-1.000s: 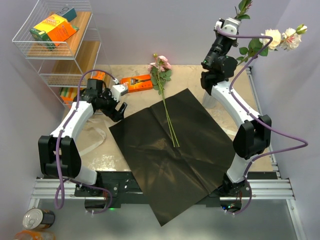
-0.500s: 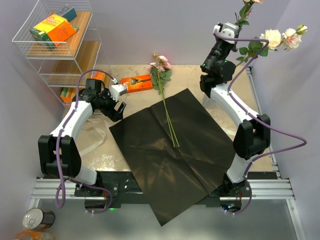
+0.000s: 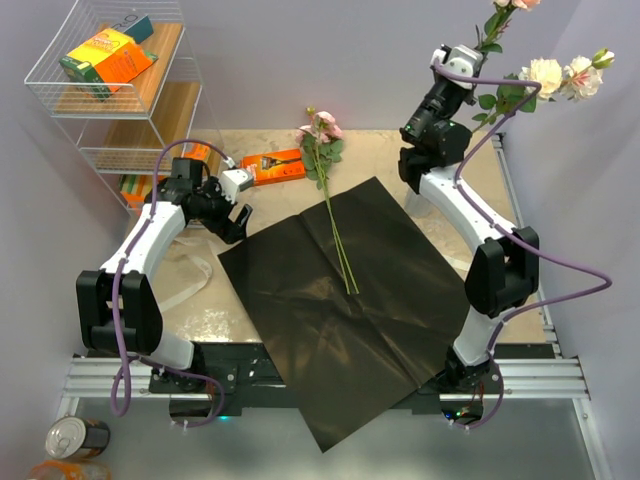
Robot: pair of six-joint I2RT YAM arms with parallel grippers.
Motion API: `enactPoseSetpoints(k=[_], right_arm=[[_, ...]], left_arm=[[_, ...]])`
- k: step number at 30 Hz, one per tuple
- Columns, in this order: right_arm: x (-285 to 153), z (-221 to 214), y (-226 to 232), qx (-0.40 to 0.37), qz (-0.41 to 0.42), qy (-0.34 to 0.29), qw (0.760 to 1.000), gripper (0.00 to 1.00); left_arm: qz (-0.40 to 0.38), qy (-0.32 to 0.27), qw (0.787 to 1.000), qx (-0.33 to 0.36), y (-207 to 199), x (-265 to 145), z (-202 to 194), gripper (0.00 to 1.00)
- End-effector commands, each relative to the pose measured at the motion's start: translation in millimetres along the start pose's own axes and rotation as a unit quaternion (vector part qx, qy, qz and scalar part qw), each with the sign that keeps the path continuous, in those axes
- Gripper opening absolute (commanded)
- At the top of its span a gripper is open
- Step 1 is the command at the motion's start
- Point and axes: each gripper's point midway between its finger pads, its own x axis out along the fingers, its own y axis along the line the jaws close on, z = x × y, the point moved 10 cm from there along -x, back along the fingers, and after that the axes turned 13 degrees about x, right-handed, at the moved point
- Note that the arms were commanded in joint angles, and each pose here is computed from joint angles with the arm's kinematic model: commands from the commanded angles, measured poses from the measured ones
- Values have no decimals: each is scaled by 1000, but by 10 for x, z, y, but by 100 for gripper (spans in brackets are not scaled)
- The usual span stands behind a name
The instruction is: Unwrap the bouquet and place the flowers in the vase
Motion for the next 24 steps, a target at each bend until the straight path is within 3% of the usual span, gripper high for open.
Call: enactPoseSetpoints(k=[1, 24], right_arm=[[93, 220, 5, 32, -18, -35, 999, 0], [161, 176, 71, 28, -3, -84, 996, 0]], left_arm=[[7, -18, 1000, 13, 61, -63, 67, 93], [-2, -13, 1000, 13, 100, -4, 48, 93]])
